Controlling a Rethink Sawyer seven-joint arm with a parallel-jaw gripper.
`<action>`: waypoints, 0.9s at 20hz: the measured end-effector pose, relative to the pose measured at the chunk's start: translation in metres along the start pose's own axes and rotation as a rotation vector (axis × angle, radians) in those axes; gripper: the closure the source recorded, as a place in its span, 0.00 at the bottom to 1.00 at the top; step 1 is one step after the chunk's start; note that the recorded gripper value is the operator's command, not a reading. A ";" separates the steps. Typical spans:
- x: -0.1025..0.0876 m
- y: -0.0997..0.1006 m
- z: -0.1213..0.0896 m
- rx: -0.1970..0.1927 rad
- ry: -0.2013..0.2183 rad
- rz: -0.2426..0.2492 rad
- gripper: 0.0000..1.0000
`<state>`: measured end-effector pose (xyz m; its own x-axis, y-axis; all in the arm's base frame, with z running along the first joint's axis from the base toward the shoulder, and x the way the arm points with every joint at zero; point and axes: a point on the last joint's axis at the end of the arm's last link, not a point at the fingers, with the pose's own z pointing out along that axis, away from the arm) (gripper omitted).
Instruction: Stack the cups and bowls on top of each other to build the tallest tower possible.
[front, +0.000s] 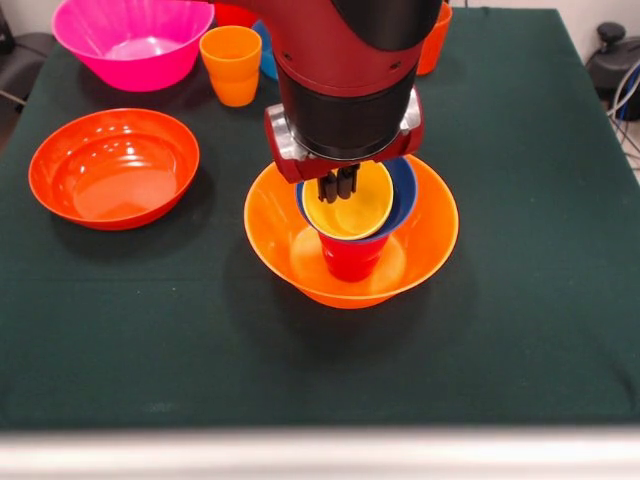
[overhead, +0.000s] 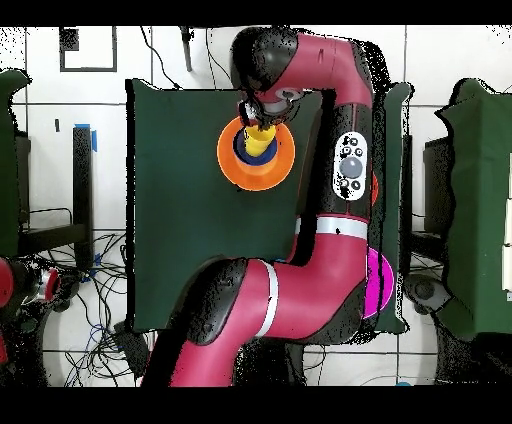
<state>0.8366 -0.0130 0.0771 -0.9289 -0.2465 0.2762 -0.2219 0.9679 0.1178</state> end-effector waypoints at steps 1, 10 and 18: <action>0.000 0.000 0.000 0.001 0.001 0.000 1.00; 0.006 -0.001 0.000 -0.005 0.038 0.004 1.00; 0.014 0.002 -0.001 -0.029 0.098 0.005 1.00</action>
<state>0.8231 -0.0145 0.0817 -0.8961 -0.2465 0.3691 -0.2071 0.9677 0.1437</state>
